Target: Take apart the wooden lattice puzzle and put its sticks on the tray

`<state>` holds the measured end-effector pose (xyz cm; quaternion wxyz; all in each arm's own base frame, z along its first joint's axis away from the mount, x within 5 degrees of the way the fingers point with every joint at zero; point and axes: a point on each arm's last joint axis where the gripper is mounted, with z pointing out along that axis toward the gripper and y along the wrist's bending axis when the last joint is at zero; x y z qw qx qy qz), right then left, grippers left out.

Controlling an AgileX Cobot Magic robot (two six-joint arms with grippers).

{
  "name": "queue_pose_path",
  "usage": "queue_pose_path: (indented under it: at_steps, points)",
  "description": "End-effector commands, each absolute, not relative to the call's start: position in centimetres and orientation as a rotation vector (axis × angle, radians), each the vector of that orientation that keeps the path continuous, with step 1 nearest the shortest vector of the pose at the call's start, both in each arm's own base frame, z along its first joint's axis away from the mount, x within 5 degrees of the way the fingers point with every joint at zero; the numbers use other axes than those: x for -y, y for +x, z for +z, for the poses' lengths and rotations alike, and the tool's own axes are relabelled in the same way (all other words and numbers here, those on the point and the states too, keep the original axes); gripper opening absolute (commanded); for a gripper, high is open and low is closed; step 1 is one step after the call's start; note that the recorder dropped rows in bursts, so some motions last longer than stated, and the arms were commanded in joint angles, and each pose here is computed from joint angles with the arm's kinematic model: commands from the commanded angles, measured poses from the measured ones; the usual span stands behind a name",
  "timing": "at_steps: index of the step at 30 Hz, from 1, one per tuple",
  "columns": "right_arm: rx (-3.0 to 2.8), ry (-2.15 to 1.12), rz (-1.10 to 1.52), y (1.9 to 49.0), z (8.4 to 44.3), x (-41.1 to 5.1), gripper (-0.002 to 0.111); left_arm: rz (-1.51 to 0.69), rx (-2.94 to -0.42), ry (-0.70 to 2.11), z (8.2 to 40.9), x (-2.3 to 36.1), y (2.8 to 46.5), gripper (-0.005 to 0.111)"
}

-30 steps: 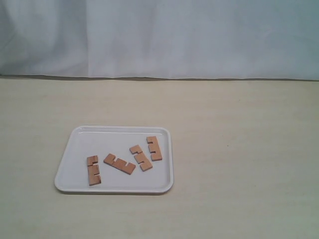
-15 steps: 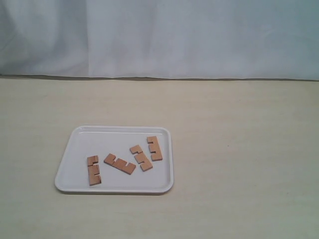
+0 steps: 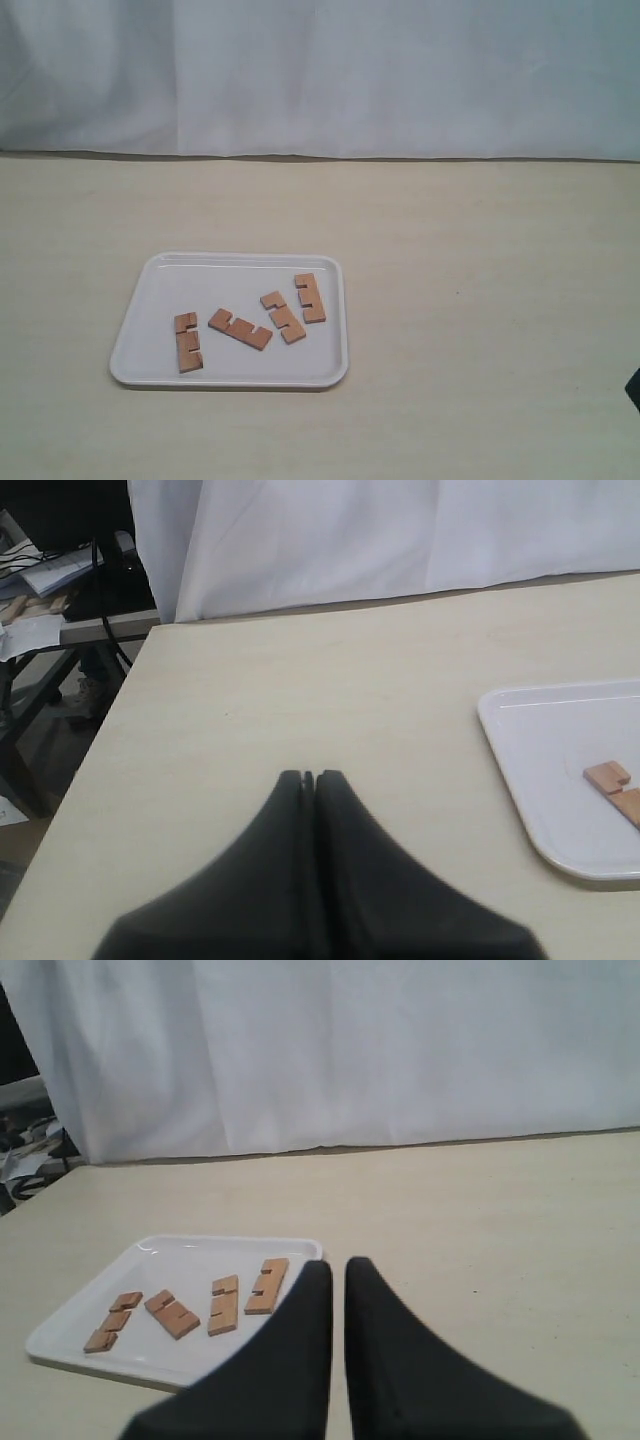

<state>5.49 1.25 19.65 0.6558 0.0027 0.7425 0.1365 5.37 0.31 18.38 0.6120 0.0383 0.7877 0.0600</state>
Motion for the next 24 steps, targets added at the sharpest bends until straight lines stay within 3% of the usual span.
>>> queue_pose_path:
  at_steps: [1, 9, 24]
  points:
    - [-1.698, -0.036, 0.253, 5.5, 19.4, -1.2, 0.005, 0.132, -1.807, 0.081, 18.4, -0.3, 5.4, 0.0]
    - [-1.679, 0.22, 0.002, 5.6, 19.4, 0.6, 0.005, 0.132, -1.807, 0.081, 18.4, -0.3, 5.4, 0.0]
    - [-1.765, 0.229, -0.012, 5.4, 18.6, 0.5, 0.005, 0.132, -1.806, 0.081, 18.4, -0.3, 5.4, 0.0]
